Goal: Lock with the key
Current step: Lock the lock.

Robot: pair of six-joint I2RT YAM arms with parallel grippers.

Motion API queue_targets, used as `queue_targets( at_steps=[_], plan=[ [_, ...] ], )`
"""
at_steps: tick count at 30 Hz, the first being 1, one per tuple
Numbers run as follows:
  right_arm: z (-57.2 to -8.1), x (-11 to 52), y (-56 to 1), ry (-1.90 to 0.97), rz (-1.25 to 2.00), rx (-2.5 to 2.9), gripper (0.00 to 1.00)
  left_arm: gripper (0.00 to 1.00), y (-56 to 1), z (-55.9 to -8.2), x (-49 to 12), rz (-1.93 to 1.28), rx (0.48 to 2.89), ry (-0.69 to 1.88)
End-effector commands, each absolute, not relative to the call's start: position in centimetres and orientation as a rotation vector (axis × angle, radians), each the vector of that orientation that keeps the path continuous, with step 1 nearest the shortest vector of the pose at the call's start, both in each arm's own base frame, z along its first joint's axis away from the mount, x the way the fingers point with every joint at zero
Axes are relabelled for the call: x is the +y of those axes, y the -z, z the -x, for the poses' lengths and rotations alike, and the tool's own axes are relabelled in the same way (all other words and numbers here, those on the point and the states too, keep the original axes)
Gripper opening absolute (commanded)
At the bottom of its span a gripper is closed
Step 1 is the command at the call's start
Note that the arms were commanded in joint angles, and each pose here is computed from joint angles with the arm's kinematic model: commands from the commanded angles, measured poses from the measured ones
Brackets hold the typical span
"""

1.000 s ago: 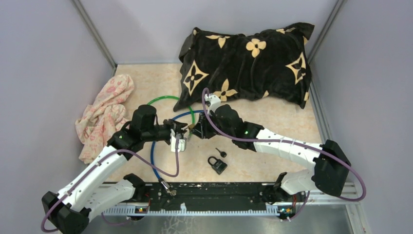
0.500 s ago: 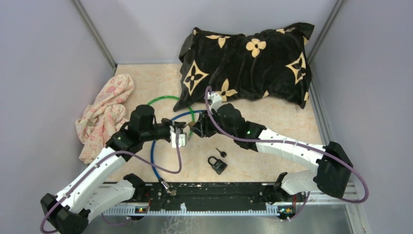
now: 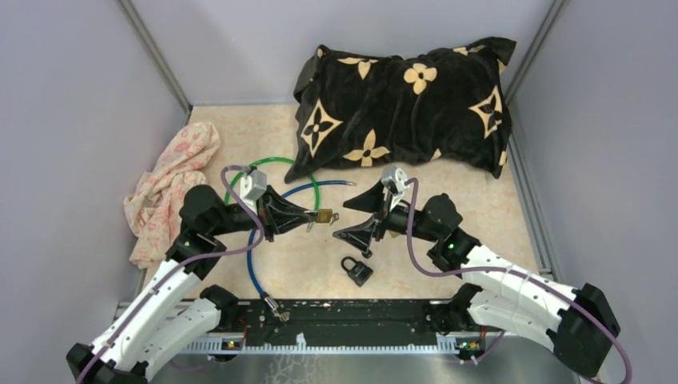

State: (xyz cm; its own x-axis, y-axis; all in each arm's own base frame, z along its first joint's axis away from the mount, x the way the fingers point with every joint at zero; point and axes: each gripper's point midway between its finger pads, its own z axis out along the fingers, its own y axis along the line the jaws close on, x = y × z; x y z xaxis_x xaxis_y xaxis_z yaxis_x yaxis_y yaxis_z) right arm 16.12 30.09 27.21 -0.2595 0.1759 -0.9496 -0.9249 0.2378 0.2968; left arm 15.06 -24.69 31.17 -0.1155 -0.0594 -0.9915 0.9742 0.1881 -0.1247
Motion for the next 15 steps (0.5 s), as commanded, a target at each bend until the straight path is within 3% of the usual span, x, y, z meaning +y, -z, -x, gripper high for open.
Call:
queue_targets(
  at_steps=[1,5,15],
  plan=[
    [-13.2,30.8,-34.1,-1.402,0.859,1.056,0.91,0.00,-34.5,-12.8,-24.7,-0.866,1.252,1.449],
    [-12.9,32.1,-35.5,-1.460,0.903,1.046,0.87,0.00,-34.7,-12.9,-24.6,-0.867,1.236,1.433],
    [-12.9,34.2,-36.6,-1.552,0.928,1.060,0.49,0.00,-34.3,-12.6,-24.5,-0.871,1.245,1.439]
  ],
)
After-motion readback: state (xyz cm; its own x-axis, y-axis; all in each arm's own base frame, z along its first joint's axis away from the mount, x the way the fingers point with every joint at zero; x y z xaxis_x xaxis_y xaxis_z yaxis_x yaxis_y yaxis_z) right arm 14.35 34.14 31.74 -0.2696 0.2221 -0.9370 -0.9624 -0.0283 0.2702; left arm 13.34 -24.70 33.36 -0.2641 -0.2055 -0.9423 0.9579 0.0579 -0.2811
